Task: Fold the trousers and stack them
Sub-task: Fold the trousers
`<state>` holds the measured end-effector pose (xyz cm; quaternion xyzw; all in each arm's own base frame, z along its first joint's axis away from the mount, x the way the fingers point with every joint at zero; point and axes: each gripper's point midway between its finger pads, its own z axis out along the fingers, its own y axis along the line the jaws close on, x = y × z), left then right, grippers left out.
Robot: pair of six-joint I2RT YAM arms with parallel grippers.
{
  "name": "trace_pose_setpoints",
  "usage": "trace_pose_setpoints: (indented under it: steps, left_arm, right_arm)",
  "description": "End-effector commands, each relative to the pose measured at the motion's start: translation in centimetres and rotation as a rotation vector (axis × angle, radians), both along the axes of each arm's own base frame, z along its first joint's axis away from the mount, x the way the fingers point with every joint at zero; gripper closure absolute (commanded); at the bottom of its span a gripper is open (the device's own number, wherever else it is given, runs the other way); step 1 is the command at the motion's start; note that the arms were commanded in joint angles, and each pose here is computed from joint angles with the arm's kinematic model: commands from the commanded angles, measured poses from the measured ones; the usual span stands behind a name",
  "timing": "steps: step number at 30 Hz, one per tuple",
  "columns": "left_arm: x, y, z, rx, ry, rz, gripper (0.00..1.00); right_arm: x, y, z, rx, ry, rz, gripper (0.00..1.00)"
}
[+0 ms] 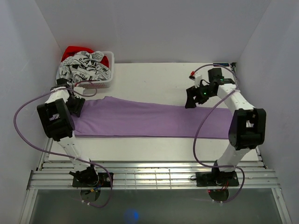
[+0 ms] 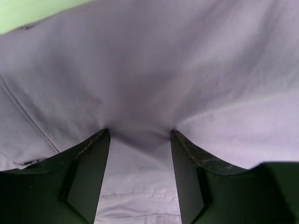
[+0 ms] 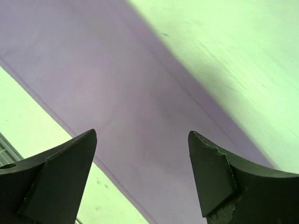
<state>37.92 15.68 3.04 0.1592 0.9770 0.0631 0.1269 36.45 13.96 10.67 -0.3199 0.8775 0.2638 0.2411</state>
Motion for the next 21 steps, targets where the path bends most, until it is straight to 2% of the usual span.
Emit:
trace_pose_setpoints:
  steps: [1,2,4,8,10,14,21]
  left_arm:
    - [0.5,-1.0,5.1,-0.029,-0.14,-0.046,0.34]
    - [0.6,-1.5,6.5,-0.037,-0.175,-0.051,0.34]
    - [0.1,-2.7,7.0,-0.07,-0.182,-0.052,0.33]
    - [-0.6,-4.7,7.5,-0.145,-0.189,-0.05,0.34]
    - [-0.8,-5.9,7.9,-0.169,-0.195,-0.059,0.34]
    - [-1.6,-8.3,8.0,-0.209,-0.171,-0.078,0.34]
    - [-2.6,-10.2,8.5,-0.214,-0.176,-0.11,0.33]
  right_arm:
    - [-0.8,-5.3,3.3,-0.044,-0.063,-0.089,0.15]
    - [-1.0,-8.5,2.9,-0.053,-0.044,-0.174,0.17]
    - [-1.5,-11.9,3.2,-0.084,-0.057,-0.255,0.2]
    - [-3.0,-20.9,1.7,-0.156,-0.022,-0.511,0.4]
    - [-4.2,-24.3,0.3,-0.19,0.016,-0.623,0.43]
    - [-5.8,-28.3,-1.9,-0.26,0.047,-0.749,0.43]
    - [-8.0,-30.7,-6.4,-0.332,0.119,-0.792,0.36]
